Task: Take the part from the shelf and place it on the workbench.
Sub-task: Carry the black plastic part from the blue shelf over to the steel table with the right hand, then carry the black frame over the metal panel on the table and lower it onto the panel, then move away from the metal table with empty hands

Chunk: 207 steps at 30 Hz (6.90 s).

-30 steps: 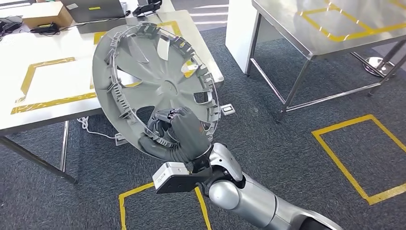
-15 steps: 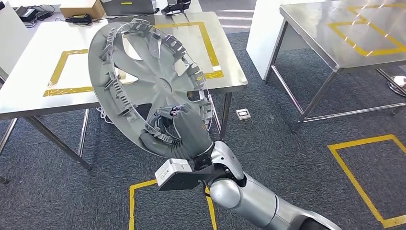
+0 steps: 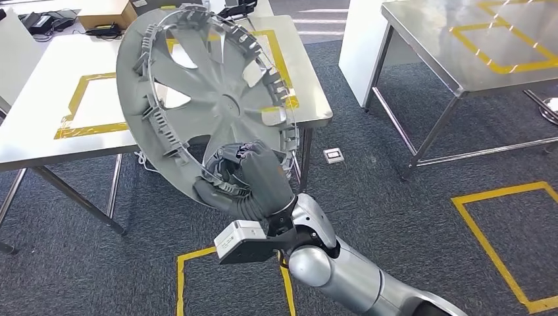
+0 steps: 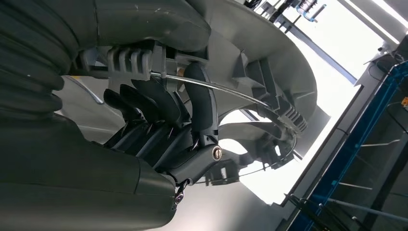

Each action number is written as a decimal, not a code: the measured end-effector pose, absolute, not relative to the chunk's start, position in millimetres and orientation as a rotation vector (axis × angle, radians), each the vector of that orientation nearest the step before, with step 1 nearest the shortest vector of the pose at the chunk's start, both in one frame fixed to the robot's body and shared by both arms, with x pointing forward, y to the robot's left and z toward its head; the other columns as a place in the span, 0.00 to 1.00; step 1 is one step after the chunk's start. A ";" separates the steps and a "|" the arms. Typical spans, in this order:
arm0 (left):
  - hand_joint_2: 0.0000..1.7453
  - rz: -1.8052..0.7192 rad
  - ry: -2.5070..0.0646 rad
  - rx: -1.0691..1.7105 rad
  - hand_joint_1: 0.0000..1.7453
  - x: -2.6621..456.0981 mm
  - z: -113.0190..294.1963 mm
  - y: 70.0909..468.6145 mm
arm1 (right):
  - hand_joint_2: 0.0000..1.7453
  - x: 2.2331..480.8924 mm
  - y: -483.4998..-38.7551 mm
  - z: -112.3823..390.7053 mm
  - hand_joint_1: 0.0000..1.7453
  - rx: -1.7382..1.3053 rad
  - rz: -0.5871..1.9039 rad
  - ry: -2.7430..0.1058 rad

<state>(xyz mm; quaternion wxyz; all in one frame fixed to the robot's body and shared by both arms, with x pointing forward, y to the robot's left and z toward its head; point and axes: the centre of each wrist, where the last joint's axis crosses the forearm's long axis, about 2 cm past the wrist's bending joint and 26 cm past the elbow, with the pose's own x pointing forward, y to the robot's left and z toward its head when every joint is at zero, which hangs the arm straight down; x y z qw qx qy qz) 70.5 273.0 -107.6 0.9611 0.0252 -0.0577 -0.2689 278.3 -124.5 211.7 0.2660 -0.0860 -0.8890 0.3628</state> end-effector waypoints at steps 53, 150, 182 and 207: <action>1.00 -0.527 -0.112 0.049 0.00 63.3 -108.7 272.4 | 1.00 284.1 -120.1 218.6 1.00 -0.218 0.989 -2.421; 1.00 -0.607 -0.096 0.080 0.00 85.9 -104.9 273.5 | 0.00 473.7 -136.5 275.2 0.00 -0.683 1.351 -1.501; 0.00 -0.594 -0.090 0.093 0.00 74.6 -107.1 276.5 | 0.00 469.6 -145.4 337.7 0.00 -0.423 0.803 -2.221; 0.00 -0.618 -0.104 0.102 0.00 80.1 -106.2 281.6 | 0.00 430.9 -166.9 351.6 0.00 -0.309 0.455 -2.542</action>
